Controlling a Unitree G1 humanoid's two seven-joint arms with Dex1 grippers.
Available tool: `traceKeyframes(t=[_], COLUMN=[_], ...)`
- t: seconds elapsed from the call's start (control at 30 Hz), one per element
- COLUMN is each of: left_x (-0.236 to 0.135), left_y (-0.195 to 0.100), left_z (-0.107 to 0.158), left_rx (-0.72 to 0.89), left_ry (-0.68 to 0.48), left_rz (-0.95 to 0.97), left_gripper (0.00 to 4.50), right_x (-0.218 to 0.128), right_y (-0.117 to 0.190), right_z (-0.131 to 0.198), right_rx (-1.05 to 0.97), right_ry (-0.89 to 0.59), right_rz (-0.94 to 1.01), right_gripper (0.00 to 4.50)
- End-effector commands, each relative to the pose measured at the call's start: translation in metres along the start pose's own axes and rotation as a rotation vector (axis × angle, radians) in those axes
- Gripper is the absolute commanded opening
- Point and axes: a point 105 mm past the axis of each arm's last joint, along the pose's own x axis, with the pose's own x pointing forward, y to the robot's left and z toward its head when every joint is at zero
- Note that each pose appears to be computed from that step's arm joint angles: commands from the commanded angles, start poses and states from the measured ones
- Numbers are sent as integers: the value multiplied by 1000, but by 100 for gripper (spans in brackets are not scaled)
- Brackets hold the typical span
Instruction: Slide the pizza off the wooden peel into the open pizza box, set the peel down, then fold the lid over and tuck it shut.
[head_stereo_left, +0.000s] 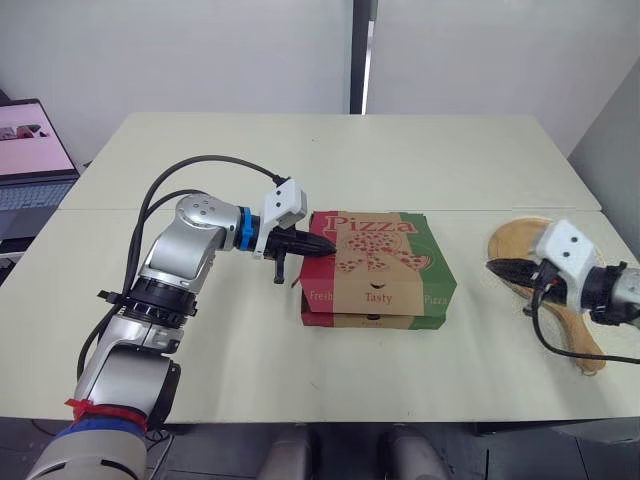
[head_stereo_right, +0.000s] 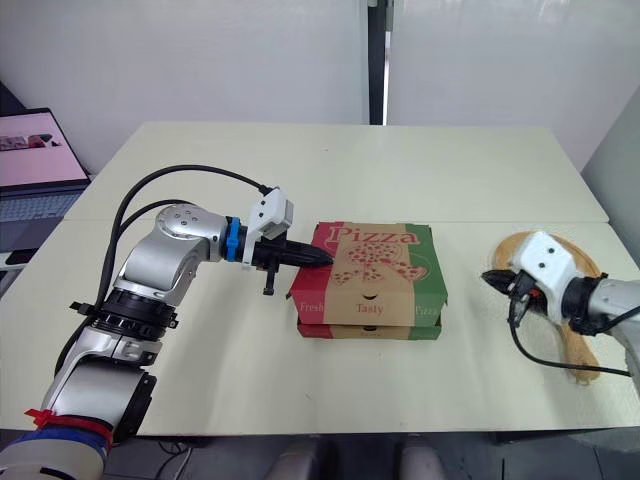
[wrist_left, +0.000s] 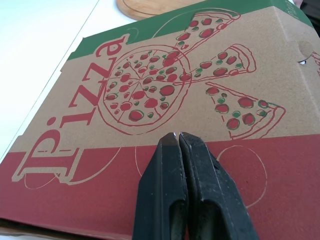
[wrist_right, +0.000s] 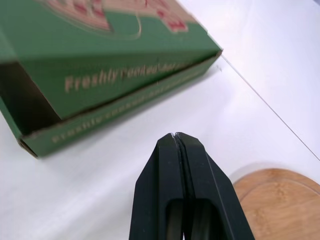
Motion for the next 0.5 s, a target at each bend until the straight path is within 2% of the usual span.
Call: traceKeyframes(t=[0.03,0.23,0.37,0.5], left_x=[-2,-2,-7,-32], left_y=[2,3,3,3], left_z=[8,12,22,33], left_rx=[44,44,44,11], left_ry=[-9,-26,-66,-96], left_rz=[0,7,17,49], left_gripper=[5,5,5,5], right_x=[6,42,72,81], right_y=[12,42,61,72], right_z=[40,70,77,77], right_rx=[-50,-62,-82,-108], right_ry=[-127,-227,-228,-215], right_rz=[56,157,223,287], right_gripper=[0,0,0,0])
